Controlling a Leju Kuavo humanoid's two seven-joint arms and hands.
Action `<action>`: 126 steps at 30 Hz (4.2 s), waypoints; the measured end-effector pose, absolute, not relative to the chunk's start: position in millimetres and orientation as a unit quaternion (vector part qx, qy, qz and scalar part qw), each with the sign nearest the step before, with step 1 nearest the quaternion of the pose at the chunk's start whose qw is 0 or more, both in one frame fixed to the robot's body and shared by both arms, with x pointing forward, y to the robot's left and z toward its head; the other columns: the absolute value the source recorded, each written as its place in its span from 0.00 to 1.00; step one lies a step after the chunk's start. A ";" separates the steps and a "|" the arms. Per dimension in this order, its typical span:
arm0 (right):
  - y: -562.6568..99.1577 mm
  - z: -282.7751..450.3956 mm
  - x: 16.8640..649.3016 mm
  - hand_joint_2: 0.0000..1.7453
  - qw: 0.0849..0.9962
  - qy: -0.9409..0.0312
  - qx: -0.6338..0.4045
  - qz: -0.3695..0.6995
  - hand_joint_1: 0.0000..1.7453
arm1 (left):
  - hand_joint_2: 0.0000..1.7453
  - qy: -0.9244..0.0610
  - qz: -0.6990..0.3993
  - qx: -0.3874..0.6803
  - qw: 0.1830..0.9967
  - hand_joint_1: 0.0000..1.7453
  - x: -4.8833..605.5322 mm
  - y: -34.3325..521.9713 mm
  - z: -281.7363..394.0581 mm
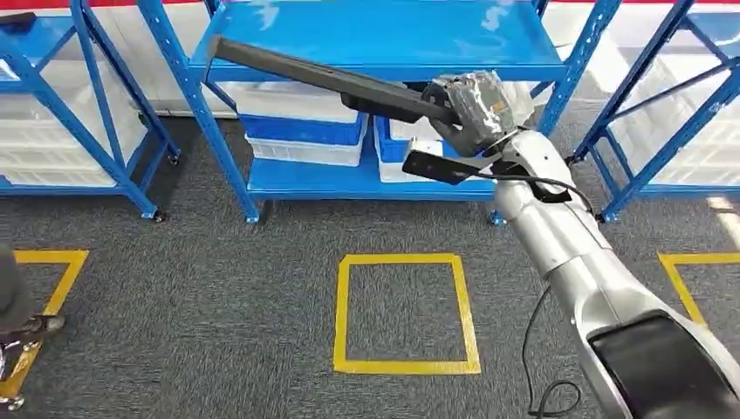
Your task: Take the parts from the cabinet and place them on the table.
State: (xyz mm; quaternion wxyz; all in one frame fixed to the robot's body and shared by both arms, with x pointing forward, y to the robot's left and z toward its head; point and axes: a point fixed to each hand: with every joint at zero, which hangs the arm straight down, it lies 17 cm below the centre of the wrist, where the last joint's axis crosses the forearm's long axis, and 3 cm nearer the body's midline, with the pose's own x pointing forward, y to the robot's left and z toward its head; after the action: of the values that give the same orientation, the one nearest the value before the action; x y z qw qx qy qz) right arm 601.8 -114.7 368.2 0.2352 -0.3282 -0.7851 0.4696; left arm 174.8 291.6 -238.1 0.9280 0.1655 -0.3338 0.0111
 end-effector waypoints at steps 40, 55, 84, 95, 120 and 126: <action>-72.6 357.6 595.1 1.00 0.233 -0.788 -0.321 0.471 0.93 | 1.00 -0.316 0.038 0.187 0.930 0.00 163.7 304.8 -241.1; -153.2 384.0 623.4 1.00 0.253 -0.770 -0.373 0.451 0.93 | 1.00 -0.324 0.027 0.175 0.929 0.00 167.5 297.3 -240.1; -175.8 388.8 630.1 1.00 0.259 -0.761 -0.395 0.444 0.93 | 1.00 -0.337 0.019 0.178 0.924 0.00 181.8 300.6 -235.5; -190.4 398.9 634.0 1.00 0.266 -0.760 -0.413 0.426 0.93 | 1.00 -0.338 0.012 0.181 0.924 0.00 182.8 299.8 -234.9; -203.9 397.9 635.9 1.00 0.268 -0.756 -0.425 0.420 0.93 | 1.00 -0.345 0.011 0.178 0.921 0.00 191.0 296.8 -232.2; -212.7 400.8 637.6 1.00 0.268 -0.752 -0.433 0.418 0.93 | 1.00 -0.387 0.014 0.193 0.902 0.00 203.1 302.5 -220.2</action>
State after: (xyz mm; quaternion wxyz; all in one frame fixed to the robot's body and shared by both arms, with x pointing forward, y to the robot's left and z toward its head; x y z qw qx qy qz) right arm 637.6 -212.7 400.8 0.2679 -0.4328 -0.7523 0.4182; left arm 203.1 302.5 -220.2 0.9016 0.1934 -0.3866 0.0140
